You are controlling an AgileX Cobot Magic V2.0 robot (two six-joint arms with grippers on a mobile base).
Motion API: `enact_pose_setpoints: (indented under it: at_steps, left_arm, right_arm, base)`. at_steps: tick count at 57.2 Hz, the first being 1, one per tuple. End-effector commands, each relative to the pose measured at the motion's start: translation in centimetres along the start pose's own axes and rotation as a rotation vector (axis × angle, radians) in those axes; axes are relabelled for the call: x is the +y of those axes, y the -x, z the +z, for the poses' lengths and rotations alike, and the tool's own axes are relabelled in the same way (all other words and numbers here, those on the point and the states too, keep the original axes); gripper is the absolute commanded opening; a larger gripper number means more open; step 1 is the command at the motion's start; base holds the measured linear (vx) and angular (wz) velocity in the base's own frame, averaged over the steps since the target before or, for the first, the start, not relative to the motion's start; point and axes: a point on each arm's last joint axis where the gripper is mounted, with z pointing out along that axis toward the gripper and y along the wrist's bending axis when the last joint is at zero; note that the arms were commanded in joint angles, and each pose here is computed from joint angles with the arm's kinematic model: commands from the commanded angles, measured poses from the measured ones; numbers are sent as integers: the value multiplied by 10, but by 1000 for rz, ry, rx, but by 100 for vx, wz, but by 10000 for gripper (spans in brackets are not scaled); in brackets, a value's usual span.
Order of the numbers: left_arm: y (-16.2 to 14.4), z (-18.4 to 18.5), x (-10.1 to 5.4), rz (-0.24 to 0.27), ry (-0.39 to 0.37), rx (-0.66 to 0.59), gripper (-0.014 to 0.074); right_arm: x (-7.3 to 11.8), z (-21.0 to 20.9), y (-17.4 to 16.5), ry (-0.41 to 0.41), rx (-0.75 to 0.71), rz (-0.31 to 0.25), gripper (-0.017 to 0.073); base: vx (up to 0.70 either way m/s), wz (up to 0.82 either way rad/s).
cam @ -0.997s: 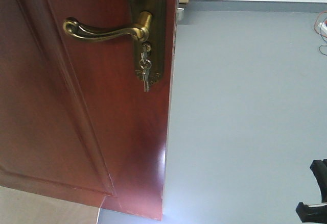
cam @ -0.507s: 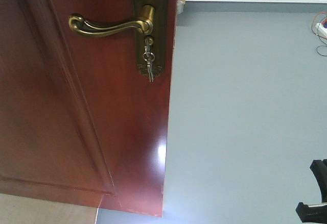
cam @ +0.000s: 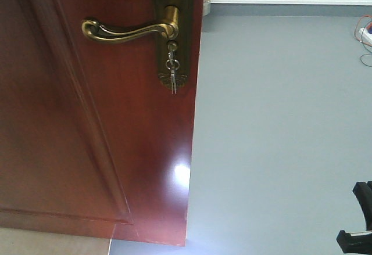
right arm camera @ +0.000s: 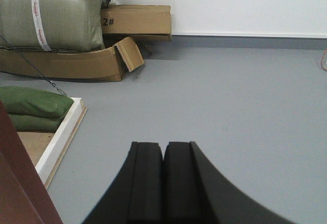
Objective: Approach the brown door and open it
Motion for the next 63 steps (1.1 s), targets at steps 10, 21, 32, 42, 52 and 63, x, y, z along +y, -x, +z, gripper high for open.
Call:
enact_pose_setpoints:
  at_steps: [10, 21, 32, 42, 52, 63]
  left_arm:
    - [16, -5, -2, -13, 7, -56, -3]
    - [16, -5, -2, -13, 7, -56, -3]
    - [16, -5, -2, -13, 7, -56, -3]
    - [16, -5, -2, -13, 7, -56, -3]
    - [16, -5, -2, -13, 7, -56, -3]
    - [16, -5, -2, -13, 7, -56, -3]
  right_arm:
    - [0, 0, 6, -5, -78, -12, 0]
    - [0, 0, 6, -5, -78, -12, 0]
    - [0, 0, 7, -5, -84, -12, 0]
    - [0, 0, 7, -5, -84, -12, 0]
    - [0, 0, 7, -5, -84, -12, 0]
    - [0, 0, 7, -5, -84, -12, 0]
  base:
    - [5, 0]
    - [5, 1]
    - [4, 1]
    - [1, 1]
    - [0, 0]
    - [0, 0]
